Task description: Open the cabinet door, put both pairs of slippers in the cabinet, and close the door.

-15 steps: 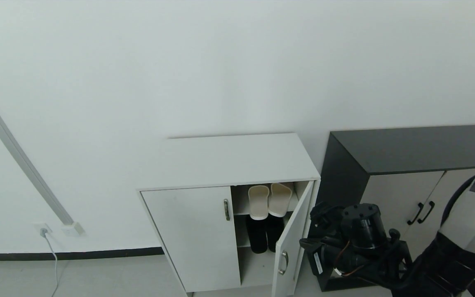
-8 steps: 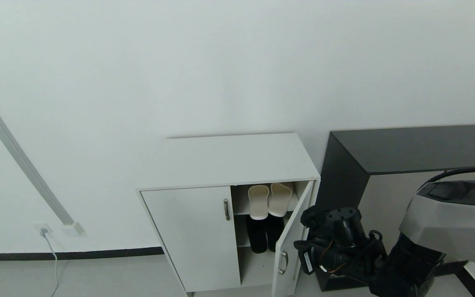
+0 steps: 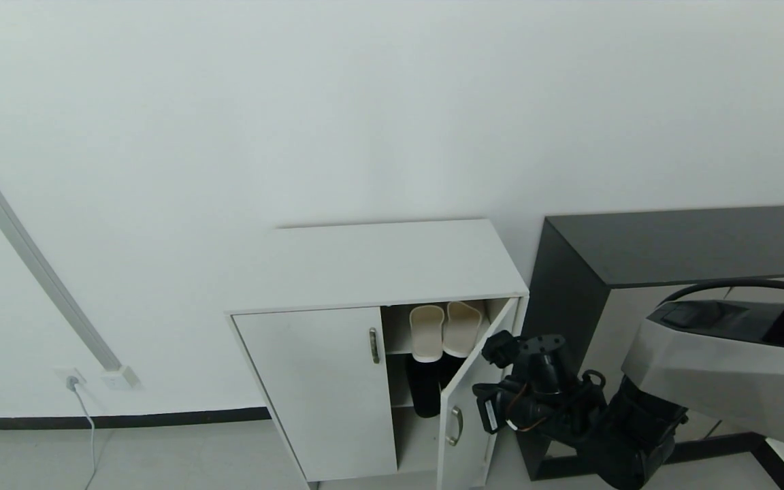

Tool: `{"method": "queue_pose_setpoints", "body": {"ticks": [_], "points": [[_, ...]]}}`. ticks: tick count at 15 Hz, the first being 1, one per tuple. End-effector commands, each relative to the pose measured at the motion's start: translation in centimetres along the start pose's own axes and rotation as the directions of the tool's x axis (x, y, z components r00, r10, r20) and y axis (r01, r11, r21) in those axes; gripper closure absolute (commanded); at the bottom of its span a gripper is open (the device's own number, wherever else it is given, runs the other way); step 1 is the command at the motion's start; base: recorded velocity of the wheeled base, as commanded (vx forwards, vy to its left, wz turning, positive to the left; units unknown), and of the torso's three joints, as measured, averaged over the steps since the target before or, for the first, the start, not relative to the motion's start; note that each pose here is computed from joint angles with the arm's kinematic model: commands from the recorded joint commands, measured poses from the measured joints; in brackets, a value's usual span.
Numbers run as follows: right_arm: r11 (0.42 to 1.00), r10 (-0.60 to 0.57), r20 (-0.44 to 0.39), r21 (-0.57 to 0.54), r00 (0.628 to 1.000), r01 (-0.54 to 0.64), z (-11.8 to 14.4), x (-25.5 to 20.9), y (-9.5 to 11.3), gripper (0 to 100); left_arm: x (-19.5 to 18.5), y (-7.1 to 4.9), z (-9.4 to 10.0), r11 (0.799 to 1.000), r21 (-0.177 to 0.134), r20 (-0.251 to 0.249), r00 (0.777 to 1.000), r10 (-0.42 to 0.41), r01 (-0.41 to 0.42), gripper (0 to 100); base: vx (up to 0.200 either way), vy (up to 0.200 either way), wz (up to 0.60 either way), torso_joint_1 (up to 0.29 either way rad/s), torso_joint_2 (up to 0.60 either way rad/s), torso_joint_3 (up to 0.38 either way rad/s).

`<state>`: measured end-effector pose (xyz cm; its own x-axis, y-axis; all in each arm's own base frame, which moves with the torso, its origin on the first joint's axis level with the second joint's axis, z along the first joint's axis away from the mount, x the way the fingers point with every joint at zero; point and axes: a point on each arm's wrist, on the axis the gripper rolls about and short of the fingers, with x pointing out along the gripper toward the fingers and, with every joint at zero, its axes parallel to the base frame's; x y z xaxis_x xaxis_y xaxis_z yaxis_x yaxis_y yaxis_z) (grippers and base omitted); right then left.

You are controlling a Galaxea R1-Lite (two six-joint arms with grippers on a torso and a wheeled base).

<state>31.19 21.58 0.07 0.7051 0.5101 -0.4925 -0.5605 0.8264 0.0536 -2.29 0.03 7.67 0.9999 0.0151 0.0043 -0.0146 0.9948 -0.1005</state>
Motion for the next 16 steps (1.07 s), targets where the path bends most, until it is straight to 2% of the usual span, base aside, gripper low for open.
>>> {"method": "queue_pose_setpoints", "body": {"ticks": [1, 6, 8, 16], "points": [[1.000, -0.007, 0.002, 0.004, 1.000, 0.007, -0.1, 0.8, -0.3, 100, 0.0, 0.0, 0.0, 1.000, -0.001, -0.001, 1.000, 0.000, 0.000, 100, 0.000, 0.000, 0.00, 0.000, 0.00, 0.000], [0.999, -0.042, 0.022, 0.029, 0.999, 0.042, 0.9, 1.8, -1.1, 100, 0.0, 0.0, 0.0, 1.000, -0.001, 0.001, 1.000, 0.002, -0.002, 100, 0.000, 0.000, 0.00, 0.000, 0.00, 0.000], [0.991, -0.128, 0.011, 0.051, 0.992, 0.128, 1.6, 3.2, -1.3, 100, 0.0, 0.0, 0.0, 1.000, -0.001, -0.001, 1.000, 0.002, -0.002, 100, 0.000, 0.000, 0.00, 0.000, 0.00, 0.000], [0.969, -0.238, 0.015, 0.063, 0.971, 0.237, 2.6, 5.8, -2.2, 100, 0.0, 0.0, 0.0, 1.000, -0.001, -0.001, 1.000, 0.002, -0.002, 100, 0.000, 0.000, 0.00, 0.000, 0.00, 0.000]]}}
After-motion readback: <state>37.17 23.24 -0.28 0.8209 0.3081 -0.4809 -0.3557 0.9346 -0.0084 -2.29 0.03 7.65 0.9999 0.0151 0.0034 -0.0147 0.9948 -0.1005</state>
